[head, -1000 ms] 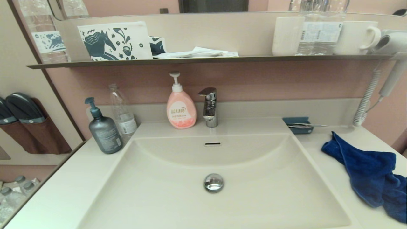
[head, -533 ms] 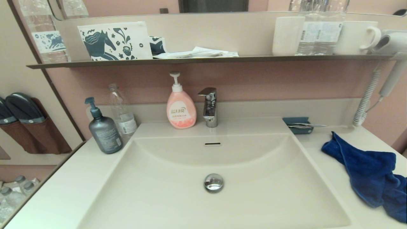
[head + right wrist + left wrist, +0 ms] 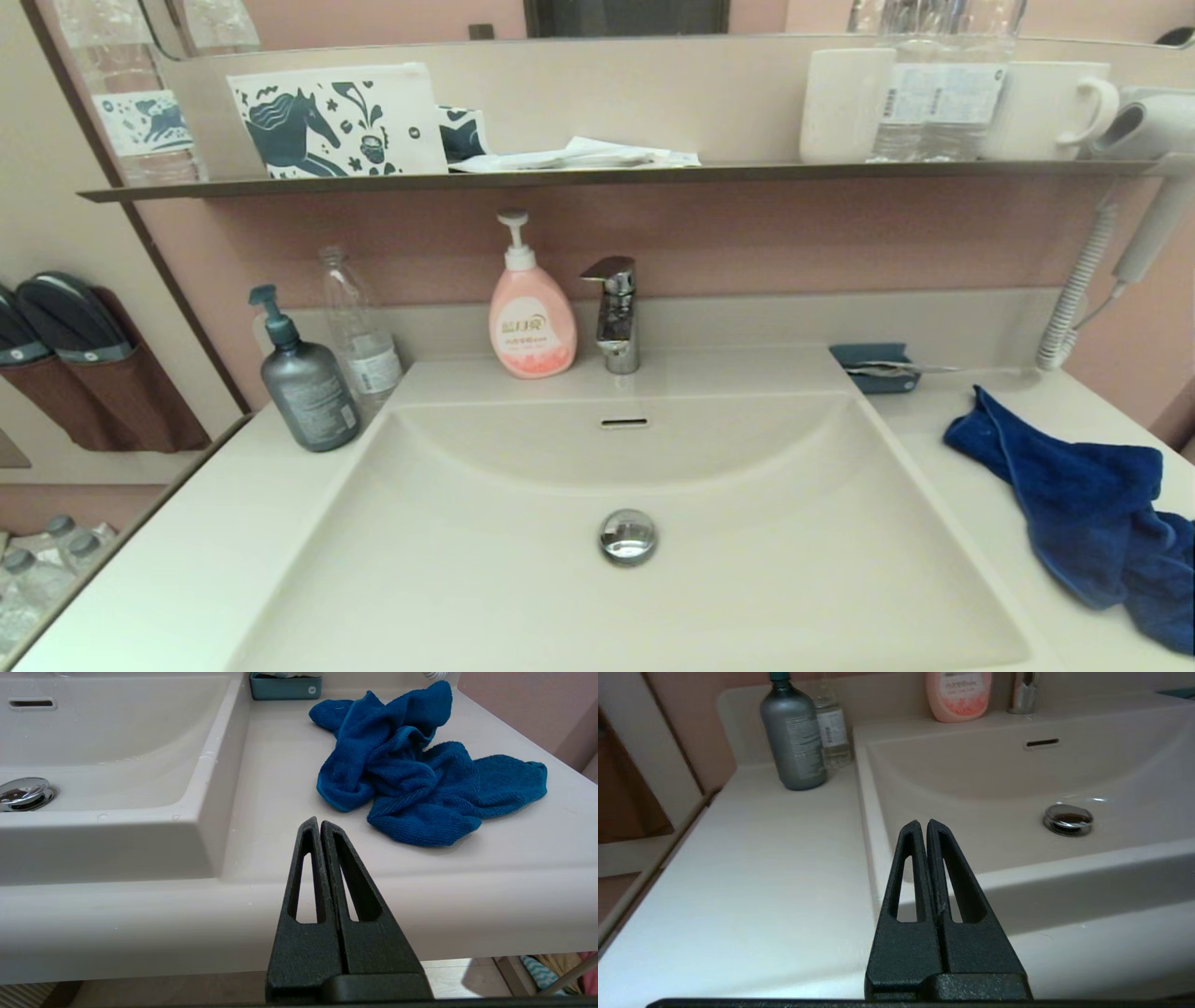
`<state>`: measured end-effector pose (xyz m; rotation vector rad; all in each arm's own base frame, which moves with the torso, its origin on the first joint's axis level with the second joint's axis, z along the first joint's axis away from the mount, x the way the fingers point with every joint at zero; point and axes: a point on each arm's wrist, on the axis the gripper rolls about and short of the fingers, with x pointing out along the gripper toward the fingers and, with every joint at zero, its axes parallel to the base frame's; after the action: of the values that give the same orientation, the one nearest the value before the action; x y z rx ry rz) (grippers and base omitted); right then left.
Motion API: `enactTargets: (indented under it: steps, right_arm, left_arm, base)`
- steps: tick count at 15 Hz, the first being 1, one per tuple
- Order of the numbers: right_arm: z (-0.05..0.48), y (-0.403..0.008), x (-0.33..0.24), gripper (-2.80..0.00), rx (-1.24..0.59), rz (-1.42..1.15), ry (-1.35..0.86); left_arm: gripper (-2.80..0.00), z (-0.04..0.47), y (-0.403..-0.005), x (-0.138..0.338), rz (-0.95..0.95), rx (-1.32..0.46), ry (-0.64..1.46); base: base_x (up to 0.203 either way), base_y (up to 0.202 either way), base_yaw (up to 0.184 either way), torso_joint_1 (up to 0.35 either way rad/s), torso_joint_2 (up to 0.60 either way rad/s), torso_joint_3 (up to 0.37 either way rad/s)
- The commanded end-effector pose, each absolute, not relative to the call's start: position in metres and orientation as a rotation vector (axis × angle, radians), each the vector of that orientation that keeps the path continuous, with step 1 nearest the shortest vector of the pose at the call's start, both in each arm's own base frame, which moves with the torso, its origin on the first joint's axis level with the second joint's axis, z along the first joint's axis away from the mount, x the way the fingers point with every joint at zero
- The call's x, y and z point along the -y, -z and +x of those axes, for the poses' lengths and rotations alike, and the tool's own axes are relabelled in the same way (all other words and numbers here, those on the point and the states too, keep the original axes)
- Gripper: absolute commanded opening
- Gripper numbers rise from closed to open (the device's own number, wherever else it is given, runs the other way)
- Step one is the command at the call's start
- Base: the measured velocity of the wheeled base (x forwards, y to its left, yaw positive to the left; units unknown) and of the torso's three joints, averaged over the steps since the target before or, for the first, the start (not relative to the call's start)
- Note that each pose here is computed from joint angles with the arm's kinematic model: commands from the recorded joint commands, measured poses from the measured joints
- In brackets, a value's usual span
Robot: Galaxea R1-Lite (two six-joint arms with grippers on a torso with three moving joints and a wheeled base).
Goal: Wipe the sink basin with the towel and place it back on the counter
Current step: Pick up the cloth
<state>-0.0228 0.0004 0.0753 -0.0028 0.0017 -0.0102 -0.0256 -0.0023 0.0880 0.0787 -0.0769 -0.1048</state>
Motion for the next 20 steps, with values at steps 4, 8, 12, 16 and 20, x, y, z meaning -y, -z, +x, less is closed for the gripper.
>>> enactTargets:
  steps: [4,8,12,16,20]
  right_arm:
    - [-0.0228,-0.0753,-0.0004,-2.80,-0.002,-0.003,0.011]
    - [-0.0228,-0.0753,-0.0003,-2.80,-0.002,-0.003,0.009]
    - [-0.0228,-0.0753,-0.0004,-2.80,-0.002,-0.003,0.011]
    - [-0.0228,-0.0753,-0.0004,-2.80,-0.002,-0.003,0.010]
    - [-0.0228,-0.0753,-0.0004,-2.80,-0.002,-0.003,0.011]
  left_arm:
    - [-2.80,-0.0228,-0.0794,0.0007,0.086,0.038,0.031]
    - [-2.80,-0.0228,-0.0791,0.0006,0.031,0.034,0.028]
    - [-2.80,-0.0228,-0.0791,0.0006,0.028,0.034,0.027]
    - [-2.80,-0.0228,-0.0791,0.0006,0.028,0.034,0.027]
    - [-2.80,-0.0228,-0.0791,0.0006,0.028,0.034,0.027]
  base:
    - [0.000,0.000,0.000,0.000,0.00,0.000]
    - [0.000,0.000,0.000,0.000,0.00,0.000]
    - [0.000,0.000,0.000,0.000,0.00,0.000]
    - [0.000,0.000,0.000,0.000,0.00,0.000]
    - [0.000,0.000,0.000,0.000,0.00,0.000]
